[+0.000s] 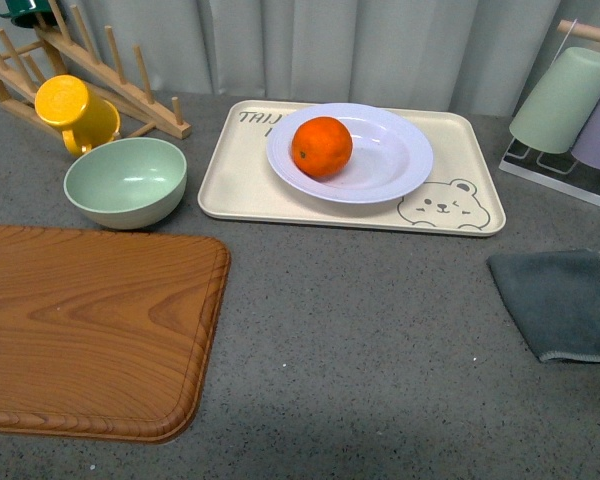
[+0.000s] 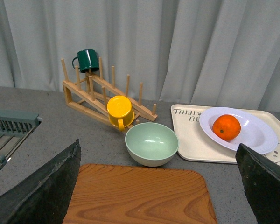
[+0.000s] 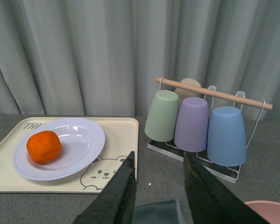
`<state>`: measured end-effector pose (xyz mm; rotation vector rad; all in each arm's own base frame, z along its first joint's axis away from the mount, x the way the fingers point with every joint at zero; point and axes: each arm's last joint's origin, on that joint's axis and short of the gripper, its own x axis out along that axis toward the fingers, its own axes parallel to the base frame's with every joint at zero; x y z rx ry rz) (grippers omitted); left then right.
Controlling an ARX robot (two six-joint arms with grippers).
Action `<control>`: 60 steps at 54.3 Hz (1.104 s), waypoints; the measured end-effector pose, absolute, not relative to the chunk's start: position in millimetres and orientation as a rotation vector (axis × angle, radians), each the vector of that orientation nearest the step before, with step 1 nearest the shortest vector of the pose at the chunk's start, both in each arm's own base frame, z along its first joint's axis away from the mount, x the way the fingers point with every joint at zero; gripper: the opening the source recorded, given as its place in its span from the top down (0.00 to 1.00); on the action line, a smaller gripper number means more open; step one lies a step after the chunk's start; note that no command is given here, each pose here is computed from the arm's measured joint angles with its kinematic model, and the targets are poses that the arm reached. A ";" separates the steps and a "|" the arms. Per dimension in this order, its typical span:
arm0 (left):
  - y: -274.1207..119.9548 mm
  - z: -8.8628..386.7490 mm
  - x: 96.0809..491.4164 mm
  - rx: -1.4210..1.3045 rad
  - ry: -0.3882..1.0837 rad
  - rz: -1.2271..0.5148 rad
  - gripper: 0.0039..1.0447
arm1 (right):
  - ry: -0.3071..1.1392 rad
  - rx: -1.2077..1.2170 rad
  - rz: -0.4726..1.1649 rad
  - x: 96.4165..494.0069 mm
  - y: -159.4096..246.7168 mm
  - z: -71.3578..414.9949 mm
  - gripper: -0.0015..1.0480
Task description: Place orange and plate with both arms
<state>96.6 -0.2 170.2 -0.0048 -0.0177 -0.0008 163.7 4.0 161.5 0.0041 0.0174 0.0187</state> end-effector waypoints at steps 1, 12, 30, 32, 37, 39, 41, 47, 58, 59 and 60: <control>-0.2 170.2 96.6 -0.005 -0.018 -0.001 0.06 | 0.017 0.004 0.016 162.9 3.4 161.6 0.95; -0.2 170.2 96.6 -0.005 -0.018 -0.001 0.06 | 0.018 0.002 0.000 148.4 0.3 161.5 0.99; -0.2 170.2 96.6 -0.005 -0.018 -0.001 0.06 | 0.005 0.003 0.001 133.5 0.3 165.1 0.99; -0.2 170.2 96.6 -0.005 -0.018 -0.001 0.06 | 0.003 0.003 0.001 131.6 0.3 165.8 0.99; -0.2 170.2 96.6 -0.005 -0.018 -0.001 0.06 | -0.001 0.003 0.001 128.5 0.3 166.7 0.99; -0.2 170.2 96.6 -0.005 -0.018 -0.001 0.06 | -0.002 0.003 0.002 126.7 0.3 167.2 0.99; -0.2 170.2 96.6 -0.005 -0.018 -0.001 0.06 | -0.004 0.003 0.002 125.2 0.3 167.5 0.99; -0.2 170.2 96.6 -0.005 -0.018 -0.001 0.06 | -0.007 0.003 0.002 122.0 0.3 168.2 0.99; -0.2 170.2 96.6 -0.005 -0.018 -0.001 0.06 | -0.008 0.002 0.002 117.0 0.3 168.5 0.99; -0.2 170.2 96.6 -0.005 -0.018 -0.001 0.06 | -0.008 0.003 0.002 116.5 0.3 168.5 0.99; -0.2 170.2 96.6 -0.005 -0.018 -0.001 0.06 | -0.008 0.002 0.002 116.1 0.3 168.5 0.99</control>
